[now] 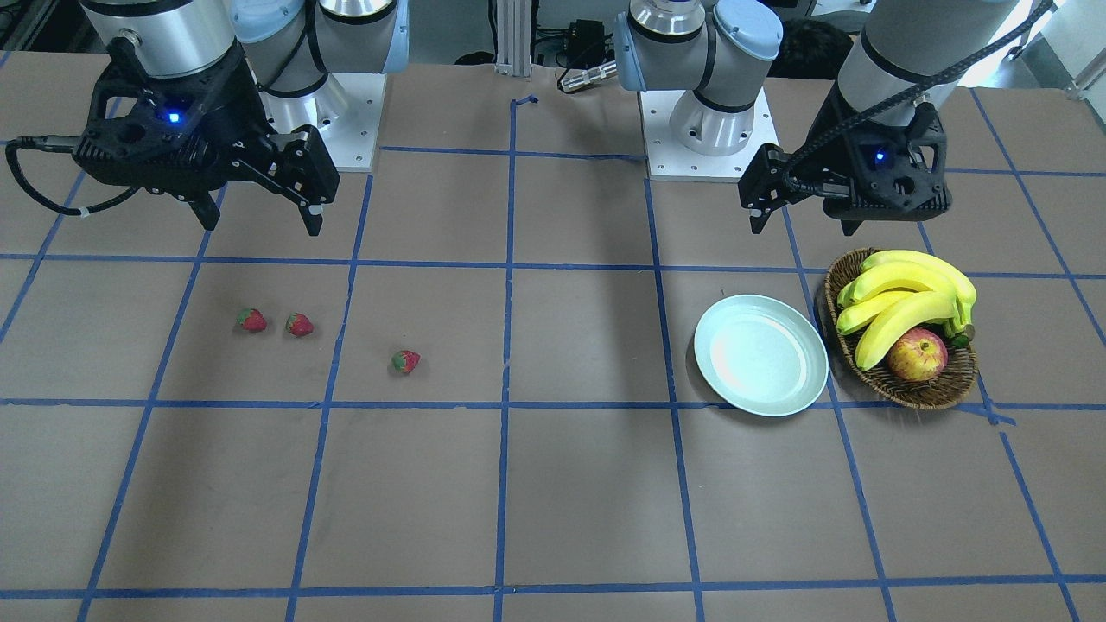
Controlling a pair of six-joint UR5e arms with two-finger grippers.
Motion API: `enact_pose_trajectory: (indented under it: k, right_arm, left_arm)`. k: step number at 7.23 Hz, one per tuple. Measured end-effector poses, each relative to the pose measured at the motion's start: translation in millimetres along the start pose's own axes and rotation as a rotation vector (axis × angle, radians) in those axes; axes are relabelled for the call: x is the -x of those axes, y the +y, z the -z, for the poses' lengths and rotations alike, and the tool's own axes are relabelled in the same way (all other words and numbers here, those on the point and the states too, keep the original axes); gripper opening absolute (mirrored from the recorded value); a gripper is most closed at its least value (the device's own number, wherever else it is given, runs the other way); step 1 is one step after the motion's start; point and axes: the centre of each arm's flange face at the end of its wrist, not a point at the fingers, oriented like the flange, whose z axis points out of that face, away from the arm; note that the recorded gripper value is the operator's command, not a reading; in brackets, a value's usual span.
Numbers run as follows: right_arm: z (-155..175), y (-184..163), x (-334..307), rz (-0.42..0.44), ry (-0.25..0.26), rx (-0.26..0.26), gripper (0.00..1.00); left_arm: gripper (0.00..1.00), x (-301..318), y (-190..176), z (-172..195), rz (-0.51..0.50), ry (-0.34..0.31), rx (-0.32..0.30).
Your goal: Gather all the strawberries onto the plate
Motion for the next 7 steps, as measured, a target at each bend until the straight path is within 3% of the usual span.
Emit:
enact_pose_trajectory:
  k: [3, 5, 7]
  right_arm:
    - [0.7, 0.6, 3.1, 0.005, -0.005, -0.001, 1.00]
    - [-20.0, -4.7, 8.9, 0.010, 0.004, 0.054, 1.00]
    - [-67.5, -26.6, 19.1, -0.009, 0.004, 0.124, 1.00]
  left_arm:
    - [1.00, 0.8, 0.0, -0.6, 0.001, 0.000, 0.001]
    - [1.00, 1.3, -0.1, -0.8, 0.001, 0.000, 0.001]
    - [1.00, 1.3, 0.0, -1.4, 0.001, 0.000, 0.002]
